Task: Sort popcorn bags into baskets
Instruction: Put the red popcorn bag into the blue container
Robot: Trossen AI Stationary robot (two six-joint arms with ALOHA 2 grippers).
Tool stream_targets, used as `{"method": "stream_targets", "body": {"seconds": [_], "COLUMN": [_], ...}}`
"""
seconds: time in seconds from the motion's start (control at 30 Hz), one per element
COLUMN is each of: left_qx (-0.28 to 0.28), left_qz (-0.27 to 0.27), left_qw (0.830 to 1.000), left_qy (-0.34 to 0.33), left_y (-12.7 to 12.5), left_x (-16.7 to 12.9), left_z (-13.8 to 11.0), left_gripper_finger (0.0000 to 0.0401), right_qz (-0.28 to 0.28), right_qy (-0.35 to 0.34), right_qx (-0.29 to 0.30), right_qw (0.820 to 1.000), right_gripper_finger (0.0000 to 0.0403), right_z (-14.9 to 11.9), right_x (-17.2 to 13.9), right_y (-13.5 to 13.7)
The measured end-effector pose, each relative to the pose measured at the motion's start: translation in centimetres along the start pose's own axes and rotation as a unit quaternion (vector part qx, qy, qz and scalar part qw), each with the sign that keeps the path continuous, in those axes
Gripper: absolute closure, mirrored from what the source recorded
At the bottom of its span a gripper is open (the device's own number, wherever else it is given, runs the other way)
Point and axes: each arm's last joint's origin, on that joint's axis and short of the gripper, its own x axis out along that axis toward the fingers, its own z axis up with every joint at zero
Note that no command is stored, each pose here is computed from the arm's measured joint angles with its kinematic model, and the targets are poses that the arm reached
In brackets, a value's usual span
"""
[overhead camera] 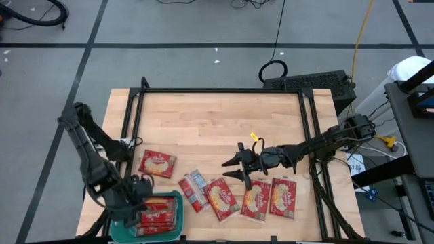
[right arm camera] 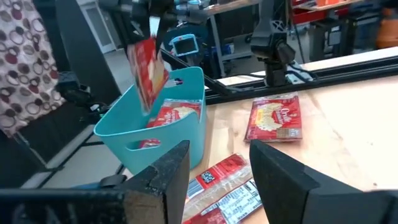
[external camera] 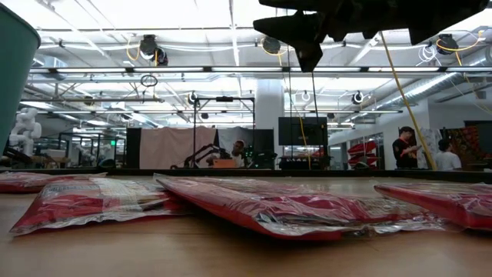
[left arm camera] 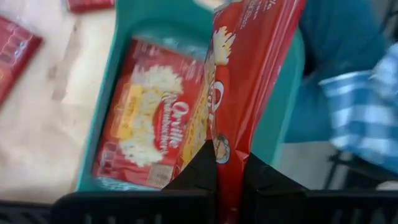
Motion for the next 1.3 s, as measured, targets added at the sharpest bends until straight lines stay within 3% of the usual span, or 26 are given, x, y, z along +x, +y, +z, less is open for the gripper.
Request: {"method": "stream_targets", "body": {"seconds": [0.3,0.53,0.87,1.07,1.3], "left_qx": [0.027,0.048,0.089,0.081,0.126], "left_qz": [0.14,0.175,0.187,0.18,0.138], "left_qw": [0.989,0.983,0.978,0.98,0.982], "left_qy": [0.042,0.021,0.029,0.026,0.025], "left_y": [0.3,0.2,-0.2,-0.5,-1.3], "left_x": [4.1,5.4,6.5,6.6,6.7], "left_z": [-0.7,-0.5,-1.9,-2.4,-2.9], "left_gripper_finger": [0.0377,0.0376,0.0371,0.0319,0.0267], "right_qz": [-0.005,-0.005,-0.017,-0.017,-0.017], "right_qy": [-0.002,-0.002,-0.006,-0.006,-0.006], "right_qx": [0.007,0.015,0.015,0.015,0.023], "right_qw": [1.0,1.0,1.0,1.0,1.0], "right_gripper_finger": [0.0243,0.0243,0.0243,0.0243,0.0243], "right_z": [-0.1,-0.1,-0.1,-0.1,-0.1], "right_x": [0.0,0.0,0.0,0.0,0.0], "right_y": [0.4,0.4,0.3,0.4,0.4]}}
